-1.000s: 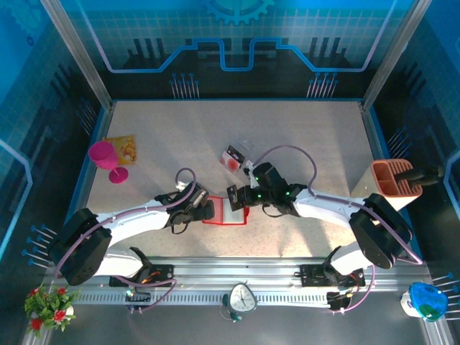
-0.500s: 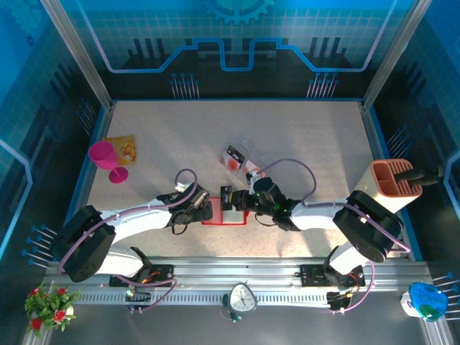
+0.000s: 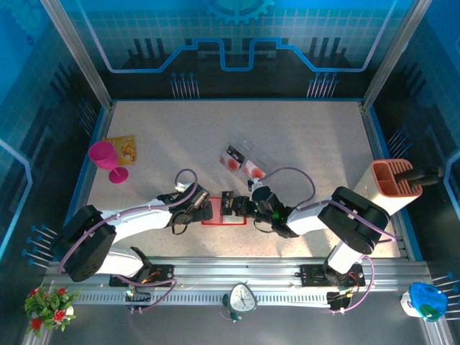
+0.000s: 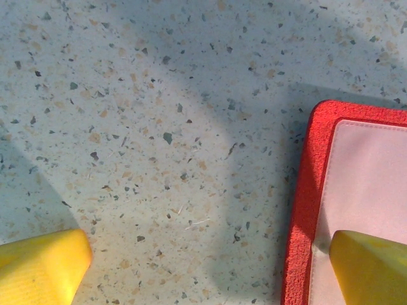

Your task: Put the credit cards into the card holder

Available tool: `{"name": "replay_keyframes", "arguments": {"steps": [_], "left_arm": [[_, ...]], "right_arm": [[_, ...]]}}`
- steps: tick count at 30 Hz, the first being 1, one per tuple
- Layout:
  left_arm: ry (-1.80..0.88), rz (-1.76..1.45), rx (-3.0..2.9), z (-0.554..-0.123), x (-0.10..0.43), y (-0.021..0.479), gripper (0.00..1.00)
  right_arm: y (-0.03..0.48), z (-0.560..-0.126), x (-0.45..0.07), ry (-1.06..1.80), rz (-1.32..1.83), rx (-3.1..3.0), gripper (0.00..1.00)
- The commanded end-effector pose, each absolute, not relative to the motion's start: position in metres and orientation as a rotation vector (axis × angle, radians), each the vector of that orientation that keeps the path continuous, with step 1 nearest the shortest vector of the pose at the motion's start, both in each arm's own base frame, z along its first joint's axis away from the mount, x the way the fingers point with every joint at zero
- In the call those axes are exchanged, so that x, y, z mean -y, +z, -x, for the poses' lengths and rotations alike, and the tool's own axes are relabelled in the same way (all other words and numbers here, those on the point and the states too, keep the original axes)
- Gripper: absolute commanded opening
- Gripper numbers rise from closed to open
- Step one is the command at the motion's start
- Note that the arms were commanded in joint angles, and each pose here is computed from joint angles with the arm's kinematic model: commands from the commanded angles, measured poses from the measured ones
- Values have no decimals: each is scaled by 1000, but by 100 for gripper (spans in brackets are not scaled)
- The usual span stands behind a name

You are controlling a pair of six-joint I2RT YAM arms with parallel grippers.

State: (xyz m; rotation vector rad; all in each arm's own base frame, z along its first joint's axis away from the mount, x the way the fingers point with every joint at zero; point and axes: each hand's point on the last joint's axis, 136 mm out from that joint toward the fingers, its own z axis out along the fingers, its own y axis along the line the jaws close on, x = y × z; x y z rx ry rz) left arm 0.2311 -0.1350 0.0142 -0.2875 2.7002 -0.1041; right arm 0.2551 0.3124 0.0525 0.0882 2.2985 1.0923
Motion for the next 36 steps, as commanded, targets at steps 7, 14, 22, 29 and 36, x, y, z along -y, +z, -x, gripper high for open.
{"name": "replay_keyframes", "arguments": {"steps": [7, 14, 22, 29, 36], "left_arm": [[-27, 310, -2766, -216, 123, -5, 99], [-29, 310, -2765, -216, 123, -6, 99], [-27, 307, -2767, -216, 124, -7, 99], [-27, 310, -2767, -216, 123, -8, 99], [-31, 310, -2765, -216, 123, -8, 99]], "right_arm": [[46, -256, -315, 1115, -142, -2274, 0], [40, -252, -318, 1138, -147, -2289, 0], [32, -242, -320, 1150, -149, -2333, 0], [28, -236, -318, 1140, -166, -2369, 0], [23, -232, -314, 1113, -199, -2419, 0]]}}
